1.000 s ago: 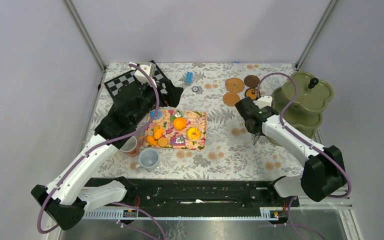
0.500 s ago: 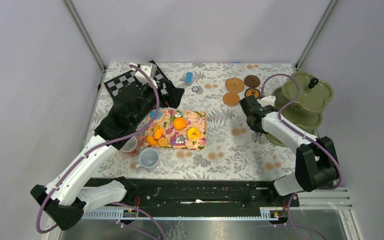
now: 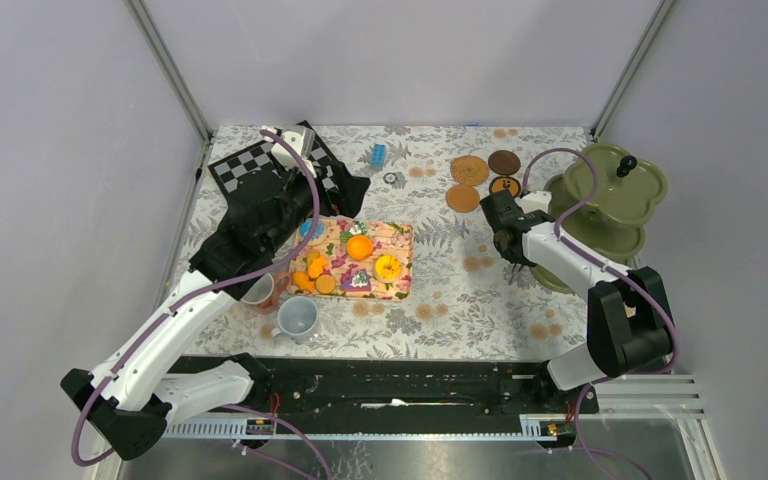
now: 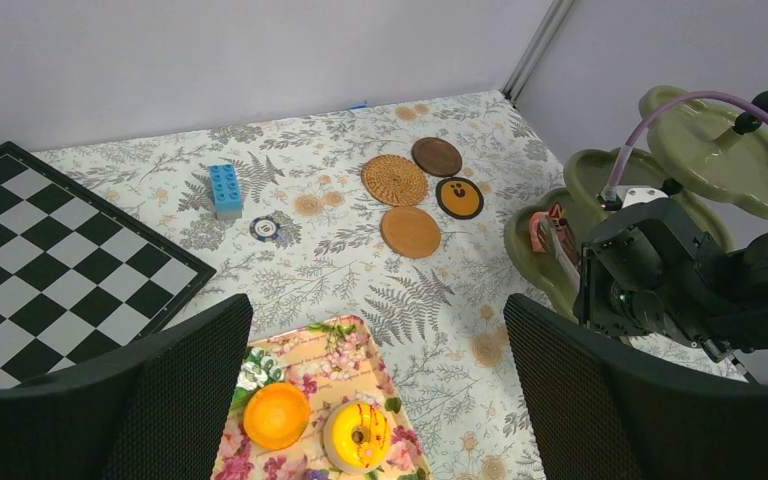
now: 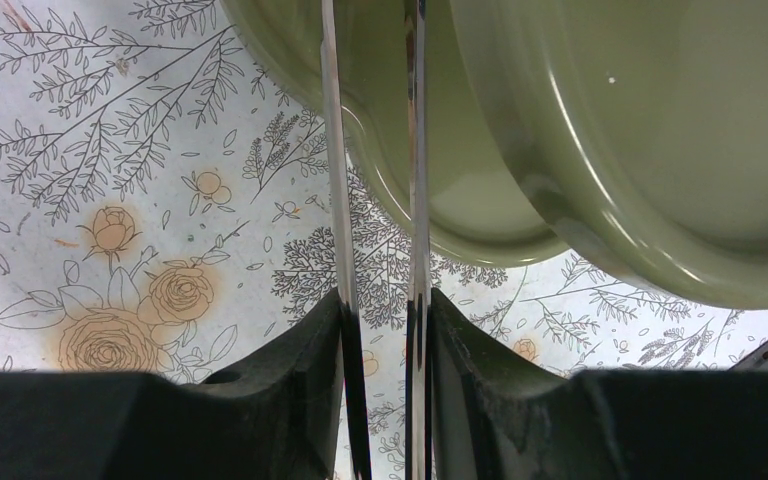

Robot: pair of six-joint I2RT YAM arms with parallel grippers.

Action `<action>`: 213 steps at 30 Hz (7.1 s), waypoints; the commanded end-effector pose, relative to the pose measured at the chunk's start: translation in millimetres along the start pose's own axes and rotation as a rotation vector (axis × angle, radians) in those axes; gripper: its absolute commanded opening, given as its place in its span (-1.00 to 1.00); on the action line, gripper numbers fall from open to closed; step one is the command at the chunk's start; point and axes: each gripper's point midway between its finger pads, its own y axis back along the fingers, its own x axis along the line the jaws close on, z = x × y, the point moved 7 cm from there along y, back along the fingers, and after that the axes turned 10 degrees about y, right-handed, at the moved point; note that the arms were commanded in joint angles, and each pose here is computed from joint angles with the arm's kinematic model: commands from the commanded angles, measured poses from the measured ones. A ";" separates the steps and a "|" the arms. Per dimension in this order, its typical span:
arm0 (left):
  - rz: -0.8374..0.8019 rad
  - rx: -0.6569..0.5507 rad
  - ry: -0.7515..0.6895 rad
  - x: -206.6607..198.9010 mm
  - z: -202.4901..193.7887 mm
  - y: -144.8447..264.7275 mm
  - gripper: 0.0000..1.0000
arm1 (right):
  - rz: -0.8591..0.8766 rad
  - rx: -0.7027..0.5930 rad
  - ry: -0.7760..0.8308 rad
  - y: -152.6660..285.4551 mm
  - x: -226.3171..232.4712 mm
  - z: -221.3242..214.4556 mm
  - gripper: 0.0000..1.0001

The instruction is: Serve the afternoon tea

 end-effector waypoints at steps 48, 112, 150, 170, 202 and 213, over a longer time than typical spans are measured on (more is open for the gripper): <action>-0.015 -0.068 -0.011 -4.8 12.8 5.3 0.98 | -0.192 -0.103 -0.182 -39.4 12.8 14.9 -0.07; 0.096 -0.061 -0.039 14.7 9.3 -5.8 0.98 | 0.916 -0.208 0.415 172.4 162.0 -15.4 0.09; 0.155 -0.115 -0.019 24.2 18.8 2.1 0.98 | 0.860 -0.145 0.698 175.6 212.1 -4.3 0.21; 0.175 -0.135 0.002 29.3 23.7 4.9 0.98 | 0.703 -0.129 0.760 176.8 232.7 -10.7 0.23; 0.180 -0.135 0.003 30.6 23.9 4.5 0.98 | 0.759 -0.217 0.647 204.5 221.6 4.0 -0.02; 0.186 -0.136 0.002 31.9 23.6 4.5 0.98 | 0.746 -0.287 0.579 215.8 187.4 13.0 -0.01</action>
